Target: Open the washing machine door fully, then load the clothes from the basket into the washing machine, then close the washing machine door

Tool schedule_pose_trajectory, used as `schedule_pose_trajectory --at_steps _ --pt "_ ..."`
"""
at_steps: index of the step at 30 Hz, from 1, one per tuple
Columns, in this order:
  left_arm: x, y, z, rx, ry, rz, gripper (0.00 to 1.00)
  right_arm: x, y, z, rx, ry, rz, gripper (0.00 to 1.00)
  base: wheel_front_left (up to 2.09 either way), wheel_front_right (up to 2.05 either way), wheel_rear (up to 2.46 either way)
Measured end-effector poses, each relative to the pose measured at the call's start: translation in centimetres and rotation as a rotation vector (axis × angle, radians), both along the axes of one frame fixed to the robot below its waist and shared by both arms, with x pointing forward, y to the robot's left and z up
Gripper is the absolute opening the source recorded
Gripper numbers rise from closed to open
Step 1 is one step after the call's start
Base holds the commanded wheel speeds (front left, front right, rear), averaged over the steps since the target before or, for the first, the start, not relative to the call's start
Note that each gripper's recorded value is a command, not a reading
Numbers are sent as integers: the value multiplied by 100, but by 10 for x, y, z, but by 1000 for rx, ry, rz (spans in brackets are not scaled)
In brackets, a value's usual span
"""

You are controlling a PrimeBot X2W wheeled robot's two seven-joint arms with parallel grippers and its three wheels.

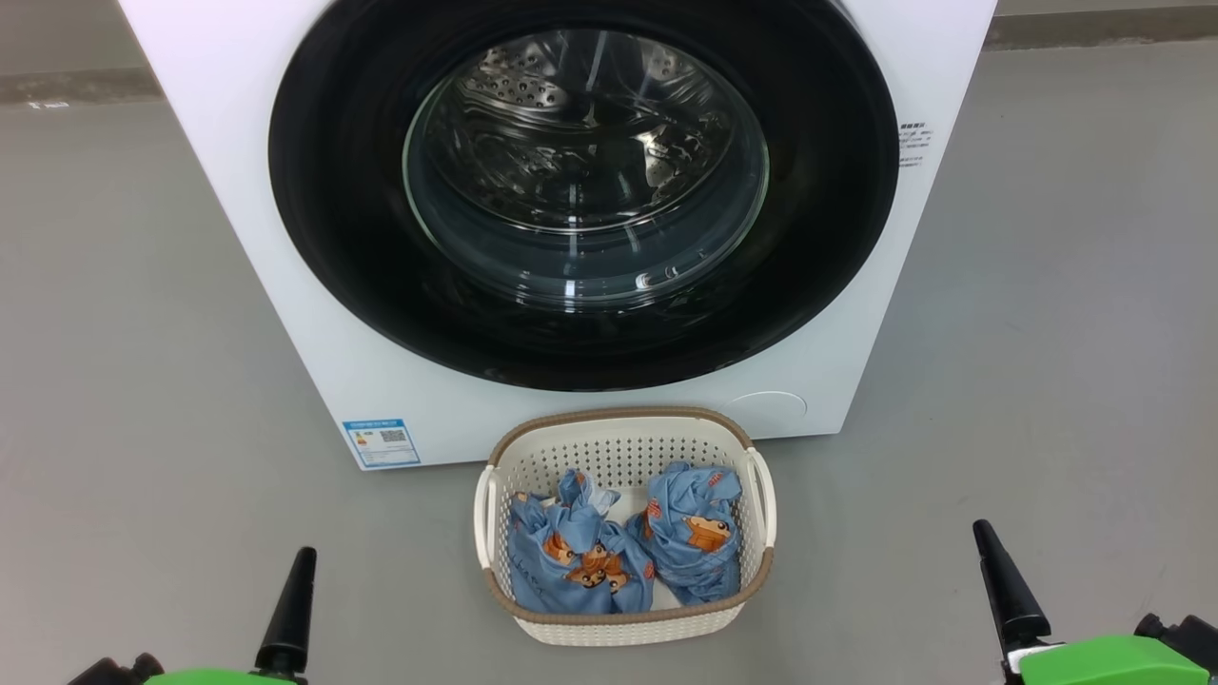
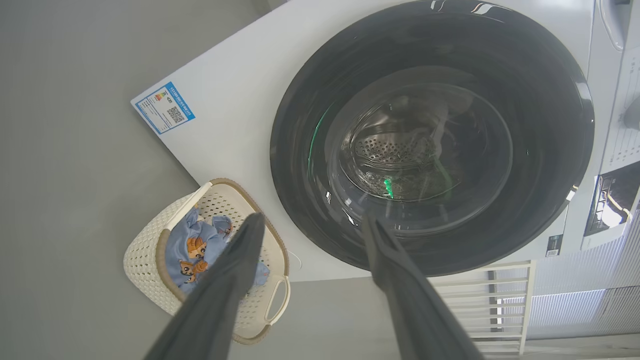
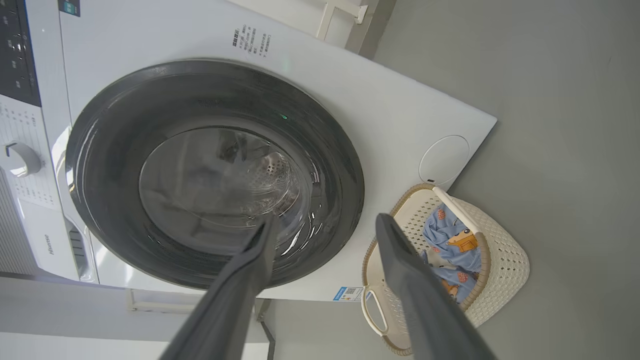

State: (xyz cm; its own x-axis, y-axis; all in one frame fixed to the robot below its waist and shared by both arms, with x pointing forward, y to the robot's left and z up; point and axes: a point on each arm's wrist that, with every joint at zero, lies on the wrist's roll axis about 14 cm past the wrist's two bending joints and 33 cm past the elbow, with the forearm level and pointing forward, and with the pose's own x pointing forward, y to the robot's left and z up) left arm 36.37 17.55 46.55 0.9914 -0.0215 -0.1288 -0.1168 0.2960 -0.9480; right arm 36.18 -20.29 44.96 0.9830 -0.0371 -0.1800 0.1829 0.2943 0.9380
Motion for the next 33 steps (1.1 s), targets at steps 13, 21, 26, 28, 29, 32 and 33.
schedule_pose_trajectory --at_steps 13,21,26,28,29,32,33 --pt "0 -3 4 199 -20 -32 100 0 2 -1 -167 5 41 100 0 0 0" --pt "1 -5 7 309 -37 -48 100 0 1 0 -253 1 52 100 0 0 0" --pt "1 -6 9 374 -52 -57 100 0 2 1 -311 -2 67 100 0 0 0" --pt "1 -6 10 395 -58 -60 100 0 2 1 -329 -5 68 100 0 0 0" --pt "1 -7 11 410 -60 -65 100 0 2 1 -336 -6 70 100 0 0 0" --pt "2 -9 13 442 -71 -70 100 0 2 1 -377 -8 80 100 0 0 0" --pt "2 -9 13 452 -75 -71 100 0 2 2 -387 -9 81 100 0 0 0"
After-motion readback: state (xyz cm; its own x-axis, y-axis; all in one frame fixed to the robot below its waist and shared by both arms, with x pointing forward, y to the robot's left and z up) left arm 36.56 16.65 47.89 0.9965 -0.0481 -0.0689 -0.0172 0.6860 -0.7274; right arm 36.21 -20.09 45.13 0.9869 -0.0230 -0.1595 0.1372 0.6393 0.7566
